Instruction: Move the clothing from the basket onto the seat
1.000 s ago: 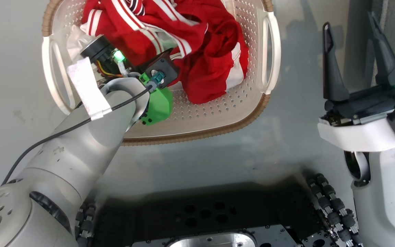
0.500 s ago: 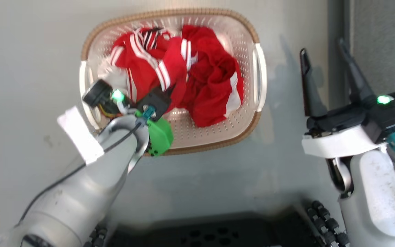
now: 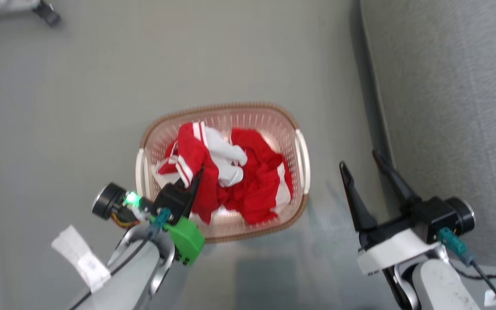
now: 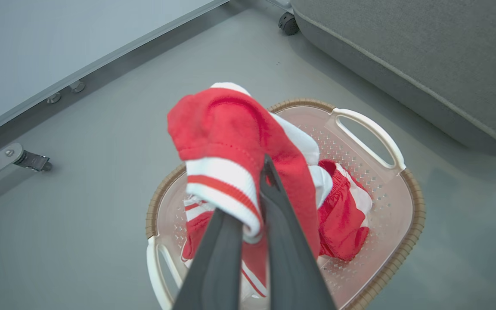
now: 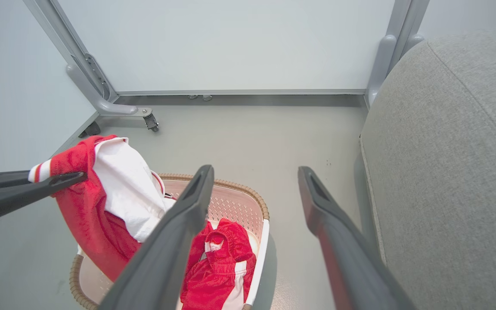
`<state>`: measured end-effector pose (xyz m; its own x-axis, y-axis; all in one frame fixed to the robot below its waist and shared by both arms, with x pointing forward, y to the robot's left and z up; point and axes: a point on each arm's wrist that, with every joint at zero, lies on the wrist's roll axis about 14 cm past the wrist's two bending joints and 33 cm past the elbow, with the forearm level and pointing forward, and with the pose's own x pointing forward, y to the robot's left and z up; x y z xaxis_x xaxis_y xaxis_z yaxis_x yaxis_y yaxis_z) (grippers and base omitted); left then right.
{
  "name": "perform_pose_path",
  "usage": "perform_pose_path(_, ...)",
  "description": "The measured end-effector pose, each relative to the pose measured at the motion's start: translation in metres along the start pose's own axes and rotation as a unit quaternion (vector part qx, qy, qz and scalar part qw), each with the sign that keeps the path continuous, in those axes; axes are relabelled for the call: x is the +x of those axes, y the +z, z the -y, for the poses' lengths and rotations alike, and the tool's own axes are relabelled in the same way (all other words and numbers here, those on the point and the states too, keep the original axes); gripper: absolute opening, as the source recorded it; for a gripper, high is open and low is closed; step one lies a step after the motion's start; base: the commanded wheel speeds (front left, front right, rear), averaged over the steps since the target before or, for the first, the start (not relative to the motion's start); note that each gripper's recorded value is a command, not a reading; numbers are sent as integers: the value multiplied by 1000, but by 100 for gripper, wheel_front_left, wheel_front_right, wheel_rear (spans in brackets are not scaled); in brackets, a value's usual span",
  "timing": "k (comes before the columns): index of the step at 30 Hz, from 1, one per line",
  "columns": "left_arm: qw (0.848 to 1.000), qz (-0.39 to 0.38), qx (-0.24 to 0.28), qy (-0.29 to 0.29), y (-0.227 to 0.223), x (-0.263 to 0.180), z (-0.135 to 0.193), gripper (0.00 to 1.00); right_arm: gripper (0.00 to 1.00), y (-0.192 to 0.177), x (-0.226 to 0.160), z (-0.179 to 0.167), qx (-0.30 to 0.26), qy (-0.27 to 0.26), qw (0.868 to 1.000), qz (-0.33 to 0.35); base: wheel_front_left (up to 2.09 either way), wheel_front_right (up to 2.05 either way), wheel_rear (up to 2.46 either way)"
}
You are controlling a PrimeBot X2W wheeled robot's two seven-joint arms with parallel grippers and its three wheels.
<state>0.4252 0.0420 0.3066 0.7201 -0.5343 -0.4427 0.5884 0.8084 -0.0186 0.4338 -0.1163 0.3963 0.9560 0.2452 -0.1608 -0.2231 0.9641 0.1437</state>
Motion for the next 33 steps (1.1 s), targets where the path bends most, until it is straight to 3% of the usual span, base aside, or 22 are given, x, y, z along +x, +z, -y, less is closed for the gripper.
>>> perform_pose_path(11,989,135,47,44,95,-71,11,0,100,50,-70,-23,-5,3,998,57,0,0,0)
perform_pose_path(20,959,259,84,78,178,-120,17,0,100,90,-105,-37,-17,11,992,125,0,0,0)
perform_pose_path(27,945,305,96,69,208,-139,33,0,100,107,-116,-50,-24,27,987,157,0,0,0)
perform_pose_path(33,944,315,94,37,213,-139,51,0,100,106,-113,-71,-18,59,986,154,0,0,0)
